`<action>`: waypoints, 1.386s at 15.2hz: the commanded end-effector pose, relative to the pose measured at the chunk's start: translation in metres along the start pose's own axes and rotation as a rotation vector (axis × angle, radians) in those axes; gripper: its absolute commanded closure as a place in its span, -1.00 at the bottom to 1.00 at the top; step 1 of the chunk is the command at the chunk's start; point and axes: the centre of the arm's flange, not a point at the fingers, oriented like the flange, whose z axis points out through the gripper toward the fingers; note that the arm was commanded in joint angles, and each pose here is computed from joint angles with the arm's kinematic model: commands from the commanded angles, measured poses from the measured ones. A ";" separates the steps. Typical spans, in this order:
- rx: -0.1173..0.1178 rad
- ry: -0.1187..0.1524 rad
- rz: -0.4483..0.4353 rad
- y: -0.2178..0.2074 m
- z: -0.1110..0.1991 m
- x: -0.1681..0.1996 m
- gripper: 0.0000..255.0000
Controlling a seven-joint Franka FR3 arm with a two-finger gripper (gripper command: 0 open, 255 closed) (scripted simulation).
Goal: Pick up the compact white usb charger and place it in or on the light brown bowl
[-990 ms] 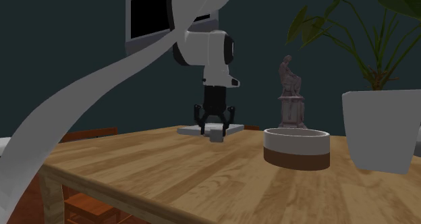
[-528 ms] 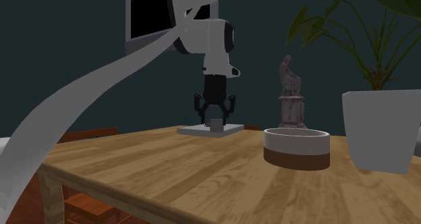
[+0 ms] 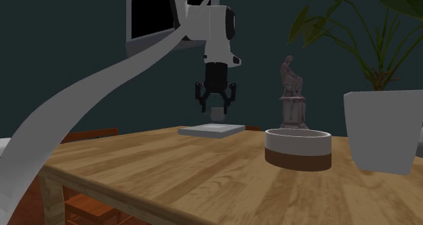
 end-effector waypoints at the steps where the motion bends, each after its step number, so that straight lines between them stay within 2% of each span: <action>1: 0.000 0.000 0.000 -0.001 -0.011 -0.001 1.00; 7: 0.000 0.000 0.000 -0.002 -0.038 -0.001 1.00; 21: 0.000 0.000 0.000 0.176 -0.051 -0.046 1.00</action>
